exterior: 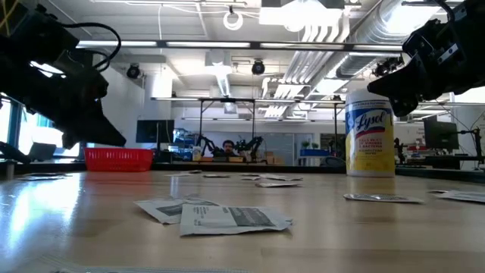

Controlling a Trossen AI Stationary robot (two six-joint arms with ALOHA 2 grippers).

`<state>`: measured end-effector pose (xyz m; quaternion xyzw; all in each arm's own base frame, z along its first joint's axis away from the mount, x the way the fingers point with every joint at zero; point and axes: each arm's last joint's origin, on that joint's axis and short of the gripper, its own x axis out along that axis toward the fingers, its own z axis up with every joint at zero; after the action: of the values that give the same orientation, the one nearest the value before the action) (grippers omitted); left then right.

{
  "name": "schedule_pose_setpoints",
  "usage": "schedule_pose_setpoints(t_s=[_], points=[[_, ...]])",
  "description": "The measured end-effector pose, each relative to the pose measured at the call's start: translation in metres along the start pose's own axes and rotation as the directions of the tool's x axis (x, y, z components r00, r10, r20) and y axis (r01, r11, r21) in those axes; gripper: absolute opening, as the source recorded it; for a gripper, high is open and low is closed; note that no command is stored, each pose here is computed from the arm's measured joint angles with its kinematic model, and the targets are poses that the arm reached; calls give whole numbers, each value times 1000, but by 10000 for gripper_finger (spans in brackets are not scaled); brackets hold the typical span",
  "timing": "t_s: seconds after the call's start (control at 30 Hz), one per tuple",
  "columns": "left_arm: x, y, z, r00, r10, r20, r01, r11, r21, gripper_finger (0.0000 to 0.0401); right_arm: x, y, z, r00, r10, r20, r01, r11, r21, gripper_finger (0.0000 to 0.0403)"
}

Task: Pick & Place First Aid Supplies
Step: Put the white and orange ointment pack into the top red bin

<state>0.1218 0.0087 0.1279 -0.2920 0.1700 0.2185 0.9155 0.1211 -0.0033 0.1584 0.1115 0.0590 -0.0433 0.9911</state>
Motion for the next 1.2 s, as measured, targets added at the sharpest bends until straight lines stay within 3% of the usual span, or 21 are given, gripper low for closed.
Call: schedule_pose_setpoints(t_s=[0.23, 0.37, 0.53, 0.73, 0.8, 0.97, 1.2], points=[[-2, -14, 16, 998, -56, 7, 56, 993, -102, 21, 0, 0, 0, 1000, 0, 0, 0, 1000, 0, 12], [-3, -35, 29, 995, -68, -68, 63, 995, -73, 21, 0, 0, 0, 1000, 0, 0, 0, 1000, 0, 12], [-7, -54, 42, 965, 138, -221, -134, 990, 32, 20, 0, 0, 0, 1000, 0, 0, 0, 1000, 0, 12], [-10, -62, 51, 844, 386, -371, -390, 918, 69, 20, 0, 0, 0, 1000, 0, 0, 0, 1000, 0, 12], [-9, -70, 52, 828, 395, -397, -403, 913, 66, 20, 0, 0, 0, 1000, 0, 0, 0, 1000, 0, 12], [-5, -110, 48, 843, 341, -415, -330, 938, 101, 4, 0, 0, 0, 1000, 0, 0, 0, 1000, 0, 12], [17, -110, 27, 744, 525, -413, -472, 851, 231, 10, 0, 0, 0, 1000, 0, 0, 0, 1000, 0, 12]])
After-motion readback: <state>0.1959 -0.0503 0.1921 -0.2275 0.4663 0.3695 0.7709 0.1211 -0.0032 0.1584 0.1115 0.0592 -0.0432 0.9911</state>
